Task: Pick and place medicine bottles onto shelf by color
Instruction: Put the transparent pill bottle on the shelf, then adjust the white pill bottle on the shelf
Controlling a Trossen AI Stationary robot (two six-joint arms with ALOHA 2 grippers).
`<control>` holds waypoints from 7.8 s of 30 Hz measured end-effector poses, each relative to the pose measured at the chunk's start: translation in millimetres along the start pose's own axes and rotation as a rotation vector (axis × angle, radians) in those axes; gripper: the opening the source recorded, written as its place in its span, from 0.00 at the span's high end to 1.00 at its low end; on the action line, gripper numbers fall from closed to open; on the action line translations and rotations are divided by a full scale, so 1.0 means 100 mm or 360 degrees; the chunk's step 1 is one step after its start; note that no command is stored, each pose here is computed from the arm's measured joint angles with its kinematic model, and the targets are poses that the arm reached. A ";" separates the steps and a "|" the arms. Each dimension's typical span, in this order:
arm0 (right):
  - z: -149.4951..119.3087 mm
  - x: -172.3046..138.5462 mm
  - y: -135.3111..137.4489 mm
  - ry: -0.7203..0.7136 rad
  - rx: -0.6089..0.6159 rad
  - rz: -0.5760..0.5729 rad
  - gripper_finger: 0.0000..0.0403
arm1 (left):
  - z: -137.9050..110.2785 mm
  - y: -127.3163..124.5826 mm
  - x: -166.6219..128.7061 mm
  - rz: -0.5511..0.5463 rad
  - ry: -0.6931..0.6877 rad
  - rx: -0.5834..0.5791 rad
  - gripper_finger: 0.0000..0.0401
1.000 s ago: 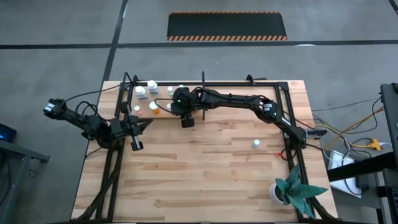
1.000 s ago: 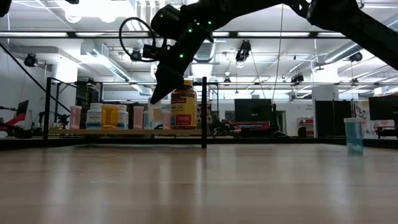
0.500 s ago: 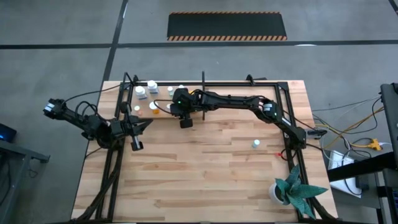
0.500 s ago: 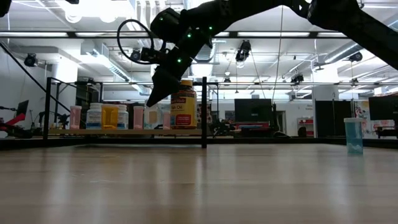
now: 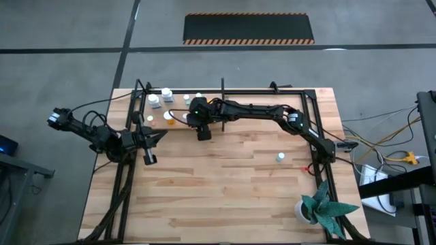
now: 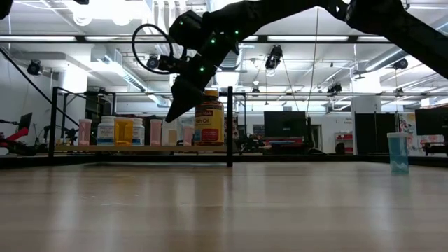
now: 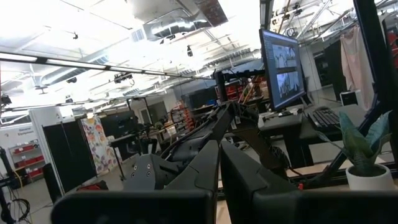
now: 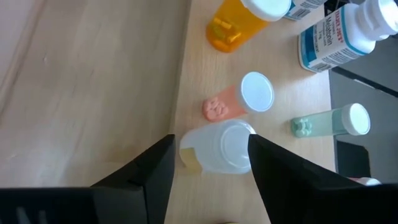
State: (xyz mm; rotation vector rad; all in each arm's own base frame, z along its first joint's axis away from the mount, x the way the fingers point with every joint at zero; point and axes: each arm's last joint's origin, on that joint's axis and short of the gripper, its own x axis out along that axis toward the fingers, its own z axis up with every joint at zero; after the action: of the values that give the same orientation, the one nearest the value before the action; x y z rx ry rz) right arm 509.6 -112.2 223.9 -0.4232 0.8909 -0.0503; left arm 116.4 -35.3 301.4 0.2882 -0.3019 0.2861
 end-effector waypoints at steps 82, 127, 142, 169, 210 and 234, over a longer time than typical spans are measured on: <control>-0.81 -2.02 1.55 -0.0233 0.0010 0.0469 0.92 | -1.11 1.97 0.73 0.0060 0.2947 0.0112 1.00; -0.81 -2.02 1.54 -0.0240 0.0015 0.0467 0.92 | -1.10 2.16 0.65 0.0273 0.3001 0.0225 1.00; -0.81 -2.01 1.55 -0.0240 0.0015 0.0466 0.92 | -1.10 2.18 0.62 0.0302 0.3015 0.0226 1.00; -0.81 -2.01 1.55 -0.0238 0.0015 0.0467 0.92 | -1.14 2.11 0.64 0.0144 0.2998 0.0100 1.00; -0.82 -1.99 1.55 -0.0258 0.0019 0.0453 0.92 | -1.01 2.21 0.65 0.0450 0.3040 0.0389 1.00; -0.83 -1.99 1.56 -0.0250 0.0042 0.0457 0.92 | -1.21 2.25 0.71 0.0486 0.2999 0.0256 1.00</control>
State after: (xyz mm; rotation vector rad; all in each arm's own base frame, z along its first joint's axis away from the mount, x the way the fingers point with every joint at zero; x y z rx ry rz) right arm 300.4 45.5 267.2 -0.2673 0.7876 0.2317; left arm 140.1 226.5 267.2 0.0347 1.5553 0.7559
